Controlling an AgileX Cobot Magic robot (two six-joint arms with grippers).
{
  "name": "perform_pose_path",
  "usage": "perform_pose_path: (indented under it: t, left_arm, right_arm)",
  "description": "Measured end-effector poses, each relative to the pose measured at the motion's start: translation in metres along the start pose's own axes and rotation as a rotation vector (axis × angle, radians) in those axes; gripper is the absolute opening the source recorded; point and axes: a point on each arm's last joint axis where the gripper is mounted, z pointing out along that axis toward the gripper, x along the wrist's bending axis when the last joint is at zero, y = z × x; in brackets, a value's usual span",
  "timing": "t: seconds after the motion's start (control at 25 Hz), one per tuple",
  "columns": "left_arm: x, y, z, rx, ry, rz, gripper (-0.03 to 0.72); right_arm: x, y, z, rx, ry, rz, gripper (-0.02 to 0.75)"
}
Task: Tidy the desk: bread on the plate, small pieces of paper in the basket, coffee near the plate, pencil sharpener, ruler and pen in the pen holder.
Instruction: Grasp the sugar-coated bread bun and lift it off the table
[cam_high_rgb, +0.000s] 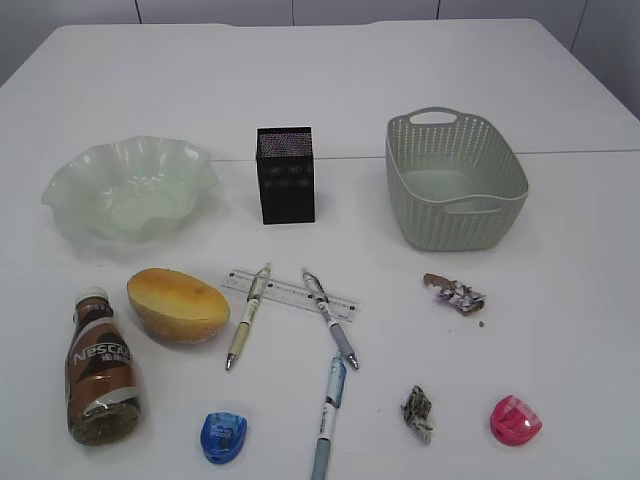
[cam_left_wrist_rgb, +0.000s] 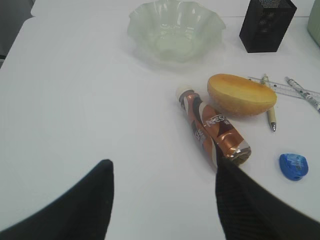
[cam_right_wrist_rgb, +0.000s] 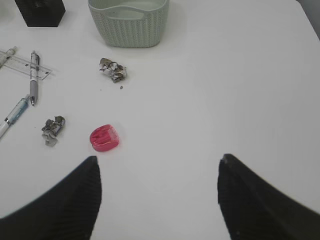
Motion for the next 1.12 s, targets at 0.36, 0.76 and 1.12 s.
perform_pose_path:
  t: [0.36,0.76,1.12]
  left_arm:
    - [0.0,0.0,0.0,0.0,0.0,0.0,0.461]
    - [-0.0017,0.0,0.0,0.0,-0.019,-0.009,0.415]
    - [-0.0017,0.0,0.0,0.0,-0.019,-0.009,0.395]
  right_arm:
    - [0.0001,0.0,0.0,0.0,0.001,0.0,0.531]
    - [0.0001,0.0,0.0,0.0,0.001,0.0,0.532]
    - [-0.0003,0.0,0.0,0.0,-0.003,0.001,0.532]
